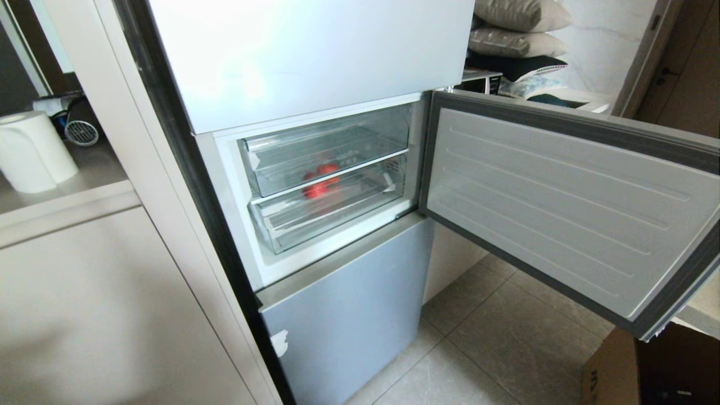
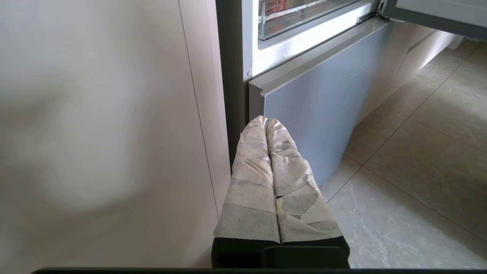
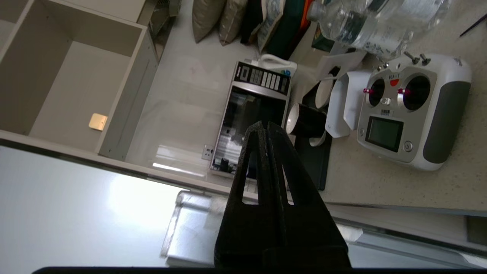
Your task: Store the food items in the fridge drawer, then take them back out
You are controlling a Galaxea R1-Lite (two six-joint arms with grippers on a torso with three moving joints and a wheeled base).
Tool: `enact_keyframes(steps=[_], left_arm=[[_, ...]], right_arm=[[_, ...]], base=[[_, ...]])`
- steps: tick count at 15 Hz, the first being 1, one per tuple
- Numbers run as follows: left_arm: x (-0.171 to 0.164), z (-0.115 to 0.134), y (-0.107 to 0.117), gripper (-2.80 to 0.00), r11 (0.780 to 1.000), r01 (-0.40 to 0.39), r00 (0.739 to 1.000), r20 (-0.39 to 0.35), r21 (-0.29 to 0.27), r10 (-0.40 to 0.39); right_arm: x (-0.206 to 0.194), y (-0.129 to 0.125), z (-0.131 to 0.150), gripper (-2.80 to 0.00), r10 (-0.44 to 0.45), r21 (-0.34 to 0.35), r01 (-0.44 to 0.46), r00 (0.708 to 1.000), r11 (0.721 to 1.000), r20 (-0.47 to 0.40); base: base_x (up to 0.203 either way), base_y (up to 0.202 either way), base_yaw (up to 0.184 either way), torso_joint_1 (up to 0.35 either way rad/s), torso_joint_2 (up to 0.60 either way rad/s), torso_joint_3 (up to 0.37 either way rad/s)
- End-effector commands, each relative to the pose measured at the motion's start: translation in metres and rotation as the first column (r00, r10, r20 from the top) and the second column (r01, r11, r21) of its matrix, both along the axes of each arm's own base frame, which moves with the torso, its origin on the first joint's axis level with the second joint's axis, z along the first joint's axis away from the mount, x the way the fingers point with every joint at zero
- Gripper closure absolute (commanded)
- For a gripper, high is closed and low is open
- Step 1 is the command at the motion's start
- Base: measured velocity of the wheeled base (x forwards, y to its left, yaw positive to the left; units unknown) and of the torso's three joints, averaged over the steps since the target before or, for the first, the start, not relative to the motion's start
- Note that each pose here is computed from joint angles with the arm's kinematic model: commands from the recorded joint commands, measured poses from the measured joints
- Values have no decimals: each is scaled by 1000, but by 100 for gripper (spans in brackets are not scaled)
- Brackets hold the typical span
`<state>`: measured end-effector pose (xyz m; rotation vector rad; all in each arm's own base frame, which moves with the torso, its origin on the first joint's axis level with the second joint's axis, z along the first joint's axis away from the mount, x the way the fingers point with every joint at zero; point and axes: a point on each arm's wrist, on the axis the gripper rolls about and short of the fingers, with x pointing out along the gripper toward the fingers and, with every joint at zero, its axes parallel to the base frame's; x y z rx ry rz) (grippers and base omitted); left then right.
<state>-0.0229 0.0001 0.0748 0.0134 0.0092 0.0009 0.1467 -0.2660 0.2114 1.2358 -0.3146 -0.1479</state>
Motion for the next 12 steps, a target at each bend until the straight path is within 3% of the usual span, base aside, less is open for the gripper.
enact_keyframes(steps=[1,6,9,12], left_arm=[[0,0,0,0,1000,-1,1000,0,0,1],[0,0,0,0,1000,-1,1000,0,0,1],[0,0,0,0,1000,-1,1000,0,0,1],[0,0,0,0,1000,-1,1000,0,0,1]], right_arm=[[30,-19,-26,0,69,90,-67,998,994,-15],[63,-1,-33,0,253,140,-247,967,959,-23],[78,9,-34,0,312,144,-306,950,941,-22],[78,19,-33,0,422,143,-413,906,899,-38]], base=[[0,0,0,0,0,0],[0,0,0,0,0,0],[0,0,0,0,0,0],[0,0,0,0,0,0]])
